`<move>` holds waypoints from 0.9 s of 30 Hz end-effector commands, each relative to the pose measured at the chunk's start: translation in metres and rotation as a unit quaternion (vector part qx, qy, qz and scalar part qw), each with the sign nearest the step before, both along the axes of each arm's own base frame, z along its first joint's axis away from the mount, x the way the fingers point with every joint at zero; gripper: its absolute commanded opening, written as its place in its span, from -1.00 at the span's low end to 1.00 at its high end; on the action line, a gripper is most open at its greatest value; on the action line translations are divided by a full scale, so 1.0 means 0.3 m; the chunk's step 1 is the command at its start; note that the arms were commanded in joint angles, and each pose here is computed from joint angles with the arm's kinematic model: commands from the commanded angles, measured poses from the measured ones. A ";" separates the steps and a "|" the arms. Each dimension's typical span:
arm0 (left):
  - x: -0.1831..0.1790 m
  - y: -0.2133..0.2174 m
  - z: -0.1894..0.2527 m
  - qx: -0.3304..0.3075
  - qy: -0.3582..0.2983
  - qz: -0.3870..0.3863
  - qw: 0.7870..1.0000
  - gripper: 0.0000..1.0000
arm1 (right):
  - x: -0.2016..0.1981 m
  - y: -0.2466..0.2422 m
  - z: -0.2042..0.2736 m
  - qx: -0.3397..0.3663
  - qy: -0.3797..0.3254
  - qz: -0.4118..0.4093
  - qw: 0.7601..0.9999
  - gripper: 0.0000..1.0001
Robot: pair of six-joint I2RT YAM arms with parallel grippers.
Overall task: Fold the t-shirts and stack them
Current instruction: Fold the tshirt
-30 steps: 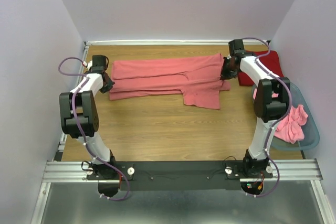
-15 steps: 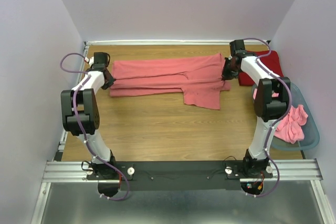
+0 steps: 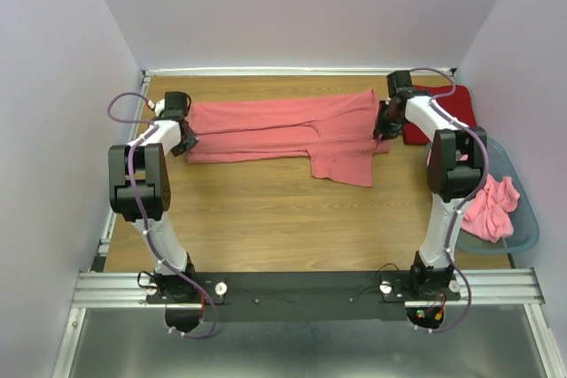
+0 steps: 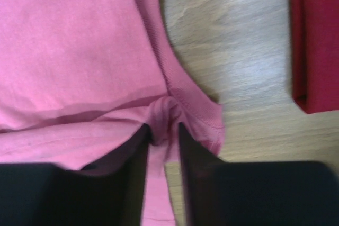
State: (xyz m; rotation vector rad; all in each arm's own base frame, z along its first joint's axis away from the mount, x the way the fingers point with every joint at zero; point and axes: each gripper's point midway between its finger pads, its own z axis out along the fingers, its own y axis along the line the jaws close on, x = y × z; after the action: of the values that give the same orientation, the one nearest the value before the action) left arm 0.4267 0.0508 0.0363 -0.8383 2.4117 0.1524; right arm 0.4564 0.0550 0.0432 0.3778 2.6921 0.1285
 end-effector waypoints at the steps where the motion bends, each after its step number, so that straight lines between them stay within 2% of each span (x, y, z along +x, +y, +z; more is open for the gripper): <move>1: 0.020 0.052 0.070 0.029 -0.028 0.030 0.999 0.17 | -0.003 -0.065 0.024 -0.028 -0.002 -0.014 1.000 -0.20; 3: 0.025 0.051 0.140 0.031 -0.051 0.031 0.998 0.50 | -0.002 -0.059 0.086 -0.024 -0.022 -0.010 0.999 0.03; 4: 0.023 0.045 0.164 0.032 -0.058 0.029 0.997 0.72 | -0.006 -0.054 0.103 -0.021 -0.027 -0.009 0.999 0.07; 7: 0.000 0.024 0.252 0.032 -0.085 0.023 0.996 0.86 | -0.052 -0.024 0.157 -0.010 -0.039 0.003 0.999 0.22; 12: -0.111 -0.048 0.292 0.021 -0.101 0.007 0.995 0.87 | -0.194 0.061 0.187 0.004 -0.037 0.030 0.999 0.22; 13: -0.128 -0.098 0.288 0.015 -0.101 -0.010 0.995 0.86 | -0.218 0.085 0.185 0.019 -0.033 0.035 0.999 0.22; 15: -0.179 -0.157 0.274 0.003 -0.103 -0.031 0.994 0.83 | -0.304 0.116 0.128 0.043 -0.006 0.040 0.998 0.22; 18: -0.239 -0.228 0.251 -0.012 -0.100 -0.059 0.993 0.84 | -0.397 0.109 0.079 0.040 0.013 0.033 0.999 0.22; 19: -0.254 -0.285 0.243 -0.021 -0.098 -0.079 0.992 0.83 | -0.414 0.107 0.068 0.040 0.019 0.033 0.998 0.22; 23: -0.308 -0.359 0.201 -0.032 -0.090 -0.101 0.990 0.83 | -0.473 0.122 0.023 0.040 0.036 0.040 0.998 0.19; 27: -0.317 -0.419 0.207 -0.030 -0.094 -0.128 0.987 0.76 | -0.496 0.125 -0.028 0.035 0.051 0.030 0.998 0.05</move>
State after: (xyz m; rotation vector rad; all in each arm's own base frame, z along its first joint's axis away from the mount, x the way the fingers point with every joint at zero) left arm 0.3276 -0.0612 0.0845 -0.5467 2.3763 -0.0452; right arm 0.3079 0.0849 0.0387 0.3086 2.8207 0.2051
